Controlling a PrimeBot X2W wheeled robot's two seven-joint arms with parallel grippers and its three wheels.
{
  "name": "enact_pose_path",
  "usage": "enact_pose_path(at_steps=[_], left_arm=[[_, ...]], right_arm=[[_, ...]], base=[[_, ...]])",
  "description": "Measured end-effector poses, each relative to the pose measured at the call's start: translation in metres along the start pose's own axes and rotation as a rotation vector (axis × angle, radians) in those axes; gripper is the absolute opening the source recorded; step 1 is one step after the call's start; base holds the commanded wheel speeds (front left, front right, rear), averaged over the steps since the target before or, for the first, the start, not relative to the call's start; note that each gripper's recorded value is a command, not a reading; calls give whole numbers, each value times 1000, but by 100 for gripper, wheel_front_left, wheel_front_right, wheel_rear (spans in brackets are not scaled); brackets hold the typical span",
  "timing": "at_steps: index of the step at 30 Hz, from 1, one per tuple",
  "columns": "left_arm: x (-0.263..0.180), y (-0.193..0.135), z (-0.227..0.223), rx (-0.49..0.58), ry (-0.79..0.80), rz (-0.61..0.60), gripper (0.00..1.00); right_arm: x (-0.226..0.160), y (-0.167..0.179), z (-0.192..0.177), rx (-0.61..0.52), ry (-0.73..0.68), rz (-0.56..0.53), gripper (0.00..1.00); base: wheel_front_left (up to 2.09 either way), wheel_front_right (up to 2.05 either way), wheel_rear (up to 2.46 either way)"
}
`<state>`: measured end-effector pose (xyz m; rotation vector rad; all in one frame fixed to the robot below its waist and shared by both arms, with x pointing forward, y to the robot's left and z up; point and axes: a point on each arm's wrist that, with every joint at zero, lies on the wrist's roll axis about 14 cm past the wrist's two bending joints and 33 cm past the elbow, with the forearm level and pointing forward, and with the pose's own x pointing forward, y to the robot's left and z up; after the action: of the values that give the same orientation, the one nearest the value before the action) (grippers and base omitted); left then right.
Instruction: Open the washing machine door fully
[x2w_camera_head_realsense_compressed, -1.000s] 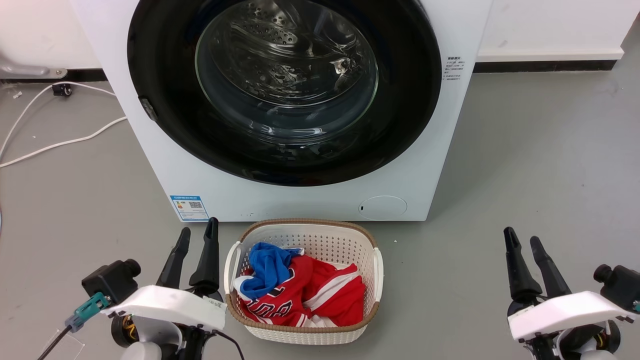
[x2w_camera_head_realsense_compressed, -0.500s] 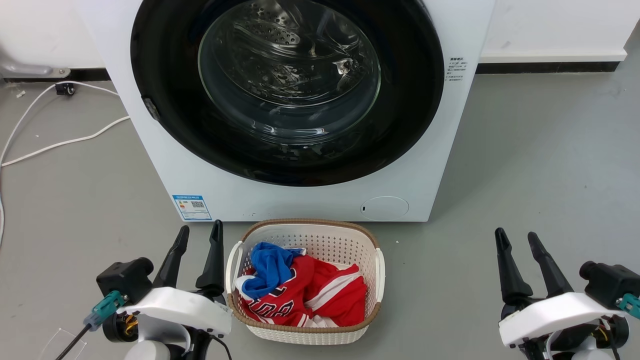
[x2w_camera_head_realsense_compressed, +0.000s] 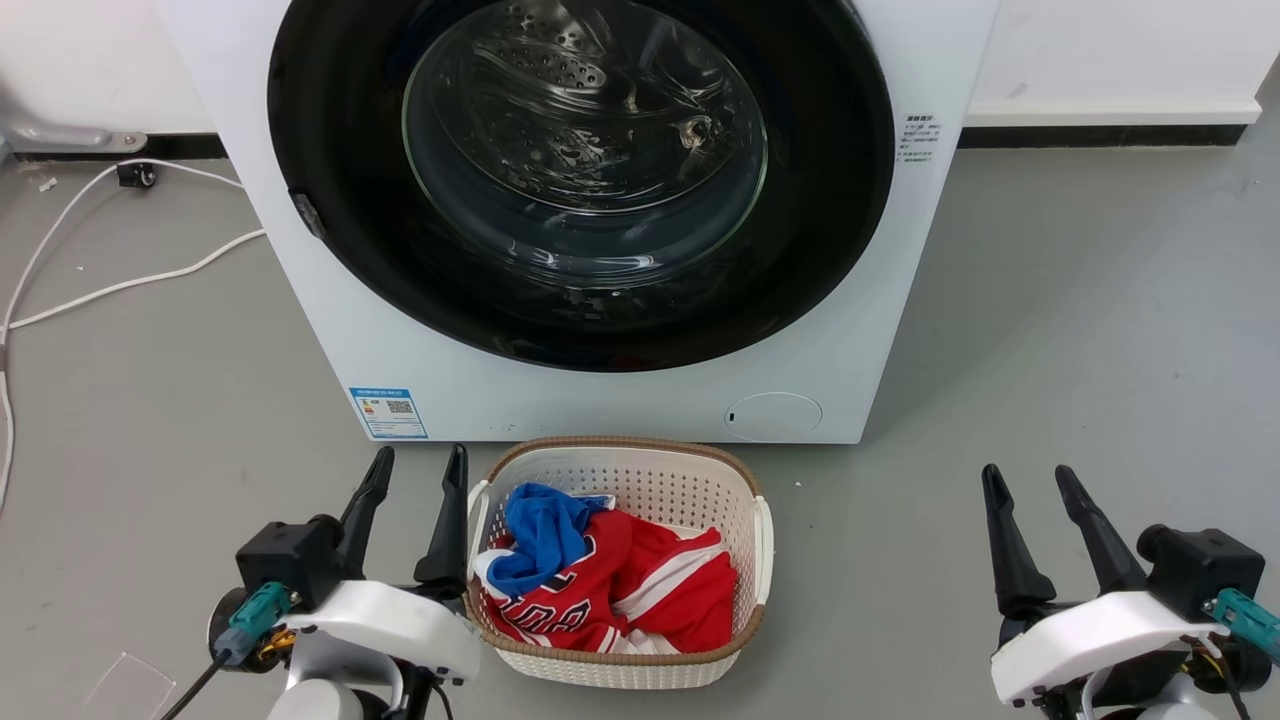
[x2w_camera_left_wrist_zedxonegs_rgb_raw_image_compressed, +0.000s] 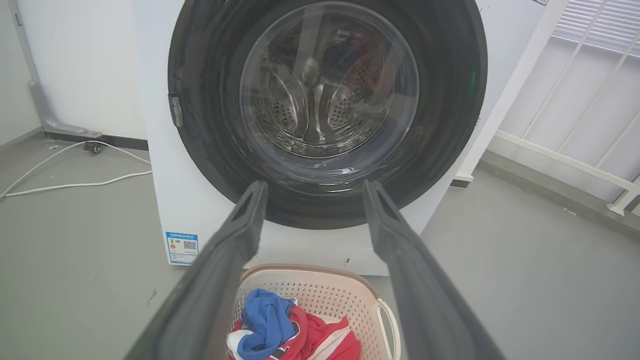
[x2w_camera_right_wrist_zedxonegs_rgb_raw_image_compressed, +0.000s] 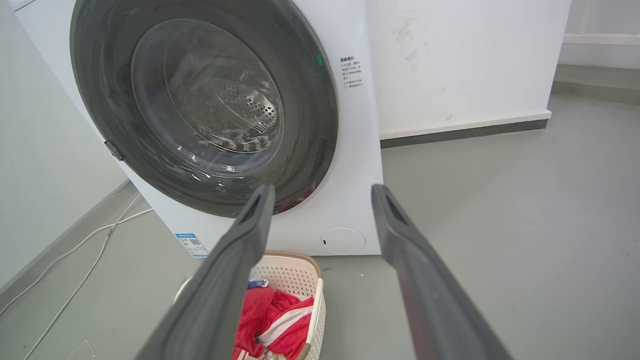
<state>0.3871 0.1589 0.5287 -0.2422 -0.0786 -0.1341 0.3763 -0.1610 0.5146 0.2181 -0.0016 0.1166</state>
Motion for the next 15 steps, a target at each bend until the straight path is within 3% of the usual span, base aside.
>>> enact_pose_path(at_steps=[15], left_arm=[[1,-7,0,105,-13,-38,100]], right_arm=[[-2,2,-1,-122,10,11,100]], base=[[0,0,0]])
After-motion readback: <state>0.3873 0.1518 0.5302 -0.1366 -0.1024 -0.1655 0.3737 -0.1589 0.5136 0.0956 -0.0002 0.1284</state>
